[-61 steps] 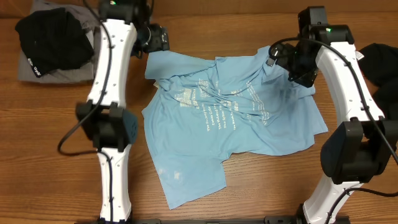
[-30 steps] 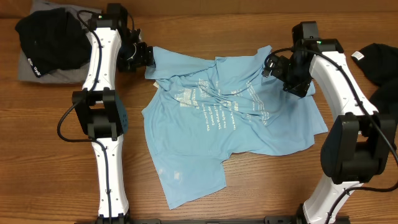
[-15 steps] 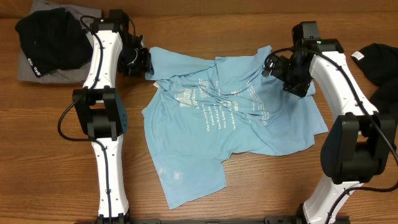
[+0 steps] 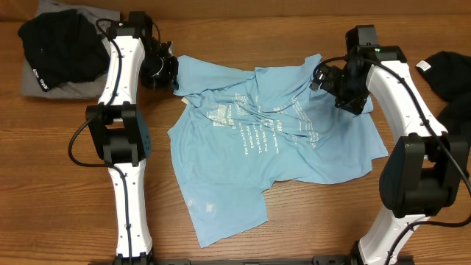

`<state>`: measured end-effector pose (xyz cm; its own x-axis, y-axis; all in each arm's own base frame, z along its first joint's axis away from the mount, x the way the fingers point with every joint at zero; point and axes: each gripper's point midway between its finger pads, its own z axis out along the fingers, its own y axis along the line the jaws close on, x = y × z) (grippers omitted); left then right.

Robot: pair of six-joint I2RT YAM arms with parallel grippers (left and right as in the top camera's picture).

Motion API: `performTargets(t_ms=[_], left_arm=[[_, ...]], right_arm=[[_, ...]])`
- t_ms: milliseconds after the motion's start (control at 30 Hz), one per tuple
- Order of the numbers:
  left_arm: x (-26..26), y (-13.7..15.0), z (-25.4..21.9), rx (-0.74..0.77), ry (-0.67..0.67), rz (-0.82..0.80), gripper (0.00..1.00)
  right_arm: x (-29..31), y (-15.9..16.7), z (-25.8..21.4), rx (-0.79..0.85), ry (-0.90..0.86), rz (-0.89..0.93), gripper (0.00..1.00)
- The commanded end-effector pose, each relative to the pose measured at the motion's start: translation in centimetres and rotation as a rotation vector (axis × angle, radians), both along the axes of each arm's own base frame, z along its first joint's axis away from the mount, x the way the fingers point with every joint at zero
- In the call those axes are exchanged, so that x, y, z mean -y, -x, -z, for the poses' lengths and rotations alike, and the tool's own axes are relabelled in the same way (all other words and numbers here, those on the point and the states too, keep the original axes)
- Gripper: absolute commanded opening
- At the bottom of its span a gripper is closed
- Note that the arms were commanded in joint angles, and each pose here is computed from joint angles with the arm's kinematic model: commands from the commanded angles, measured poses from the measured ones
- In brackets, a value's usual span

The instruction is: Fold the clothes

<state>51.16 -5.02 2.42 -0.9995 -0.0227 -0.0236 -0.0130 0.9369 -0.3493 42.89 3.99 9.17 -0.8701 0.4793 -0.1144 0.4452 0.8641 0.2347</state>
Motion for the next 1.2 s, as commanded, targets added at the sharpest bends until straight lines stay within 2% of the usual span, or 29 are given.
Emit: performTargets(t_ms=[0,167,367,633,700,800,933,1000,1167], left_arm=[[1.5,-0.6,-1.8,0.041,0.066,0.015,0.04],[3.1,-3.3,-6.7,0.188,0.169,-0.005,0.04],[2.7,-9.2,-11.5,0.434,0.19,-0.133,0.04],[-1.7,-16.8,-10.8,0.67,0.005,-0.52,0.05],[-2.0,-17.5,-10.6,0.709,-0.019,-0.539,0.3],[-1.2,-17.6,-11.1,0.722,0.014,-0.502,0.8],[0.4,-17.4,-13.8,0.759,0.083,-0.409,0.95],[1.1,-16.7,-15.5,0.749,0.121,-0.385,0.98],[4.9,-11.5,-18.2,0.607,0.26,-0.214,1.0]], right_arm=[[-0.2,-0.3,-1.5,0.049,-0.004,-0.005,1.0],[-0.3,-1.0,-1.8,0.08,-0.006,-0.005,1.0],[-0.3,-1.8,-2.0,0.113,-0.007,-0.005,1.0],[-0.3,-1.6,-1.7,0.106,-0.007,-0.004,1.0],[-0.3,-1.3,-1.4,0.096,-0.007,-0.001,1.0],[-0.3,-0.6,-0.3,0.071,-0.007,-0.001,1.0],[-0.2,0.2,1.5,0.045,-0.006,-0.001,1.0],[-0.2,0.6,2.4,0.037,-0.006,-0.001,1.0],[-0.4,0.5,3.2,0.049,-0.013,-0.003,1.0]])
